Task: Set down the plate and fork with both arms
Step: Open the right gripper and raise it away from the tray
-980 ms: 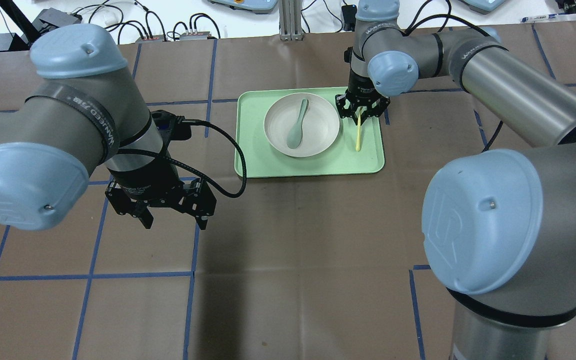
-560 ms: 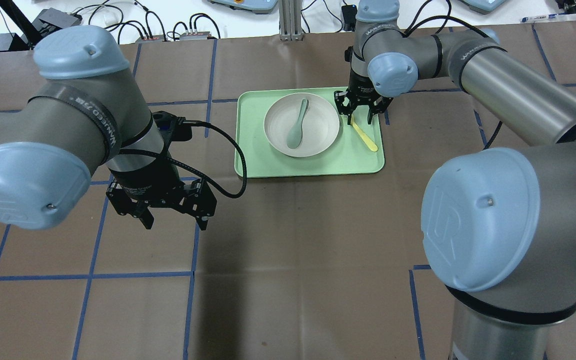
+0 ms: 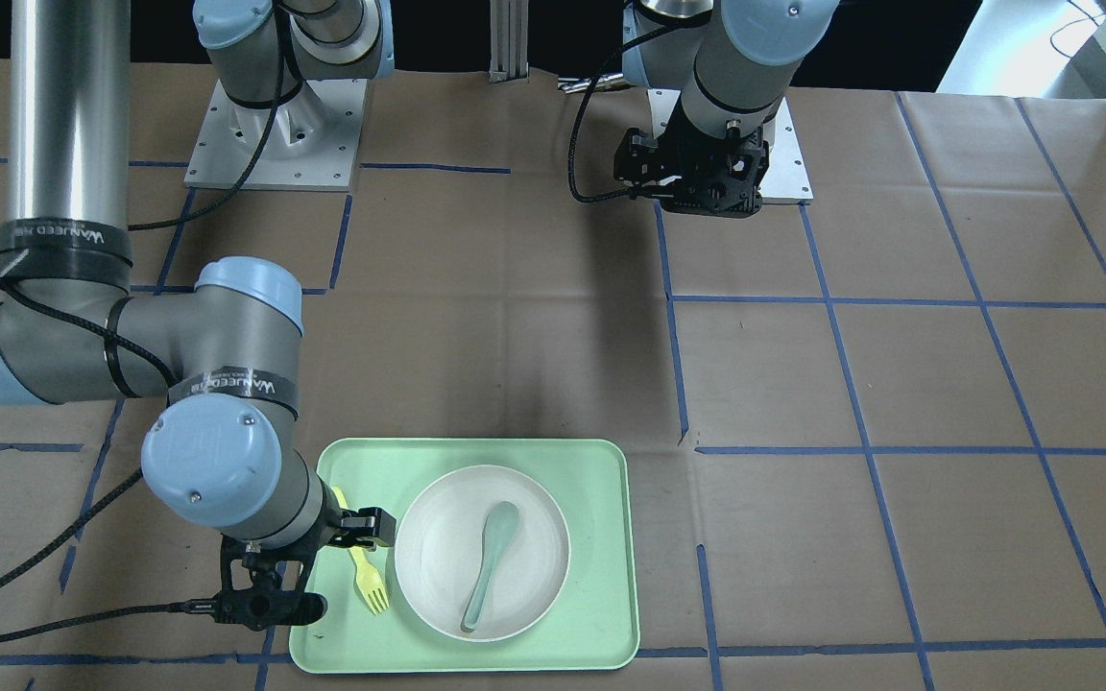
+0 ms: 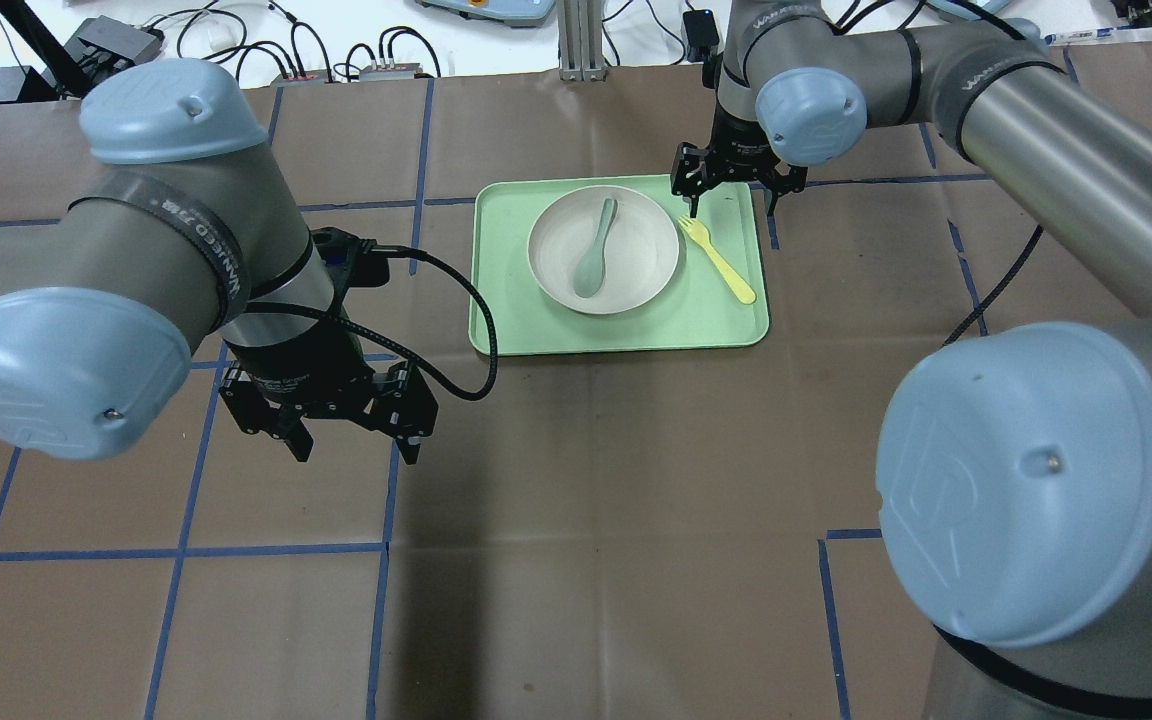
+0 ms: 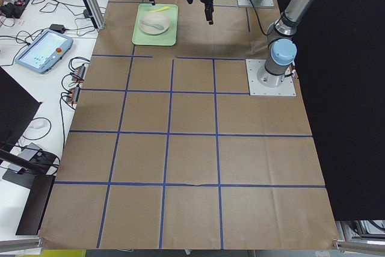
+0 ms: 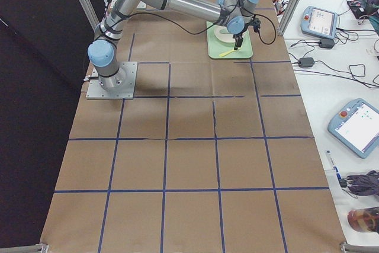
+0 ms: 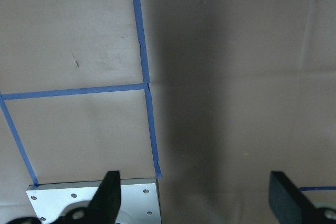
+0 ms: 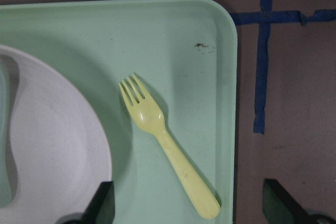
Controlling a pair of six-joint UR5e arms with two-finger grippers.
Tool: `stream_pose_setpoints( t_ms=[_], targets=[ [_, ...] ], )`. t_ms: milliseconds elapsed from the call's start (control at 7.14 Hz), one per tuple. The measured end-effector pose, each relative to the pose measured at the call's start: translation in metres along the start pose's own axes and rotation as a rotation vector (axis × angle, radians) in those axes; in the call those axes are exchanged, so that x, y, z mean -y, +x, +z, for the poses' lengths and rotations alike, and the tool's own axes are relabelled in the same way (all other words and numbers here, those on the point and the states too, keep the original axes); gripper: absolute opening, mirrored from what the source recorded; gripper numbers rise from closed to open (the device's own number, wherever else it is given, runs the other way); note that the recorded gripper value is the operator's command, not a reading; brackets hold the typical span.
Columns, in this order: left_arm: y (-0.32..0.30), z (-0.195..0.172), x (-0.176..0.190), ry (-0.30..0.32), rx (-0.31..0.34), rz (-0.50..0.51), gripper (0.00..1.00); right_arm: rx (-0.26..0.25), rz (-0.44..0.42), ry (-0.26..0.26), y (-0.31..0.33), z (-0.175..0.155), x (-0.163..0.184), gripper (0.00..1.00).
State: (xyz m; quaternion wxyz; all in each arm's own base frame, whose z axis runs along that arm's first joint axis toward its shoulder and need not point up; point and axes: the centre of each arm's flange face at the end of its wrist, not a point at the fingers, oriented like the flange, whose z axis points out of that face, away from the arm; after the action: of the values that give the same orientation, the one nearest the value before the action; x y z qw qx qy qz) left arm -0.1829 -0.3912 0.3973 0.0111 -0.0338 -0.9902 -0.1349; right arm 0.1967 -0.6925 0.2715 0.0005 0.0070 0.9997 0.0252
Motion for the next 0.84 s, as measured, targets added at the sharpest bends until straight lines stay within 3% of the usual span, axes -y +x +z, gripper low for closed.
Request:
stream_pose_setpoints(
  t_ms=[280,560,840],
  targets=[
    [0.000,0.000,-0.002,0.003,0.001,0.001,1.00,-0.004,-0.056,0.014,0.019,-0.064,-0.038,1.00],
    [0.000,0.000,-0.002,0.002,0.001,0.001,1.00,-0.005,-0.056,0.029,0.045,-0.115,-0.092,1.00],
    [0.000,0.000,-0.003,0.001,0.001,0.002,1.00,-0.005,-0.038,-0.007,0.060,-0.160,-0.145,1.00]
  ],
)
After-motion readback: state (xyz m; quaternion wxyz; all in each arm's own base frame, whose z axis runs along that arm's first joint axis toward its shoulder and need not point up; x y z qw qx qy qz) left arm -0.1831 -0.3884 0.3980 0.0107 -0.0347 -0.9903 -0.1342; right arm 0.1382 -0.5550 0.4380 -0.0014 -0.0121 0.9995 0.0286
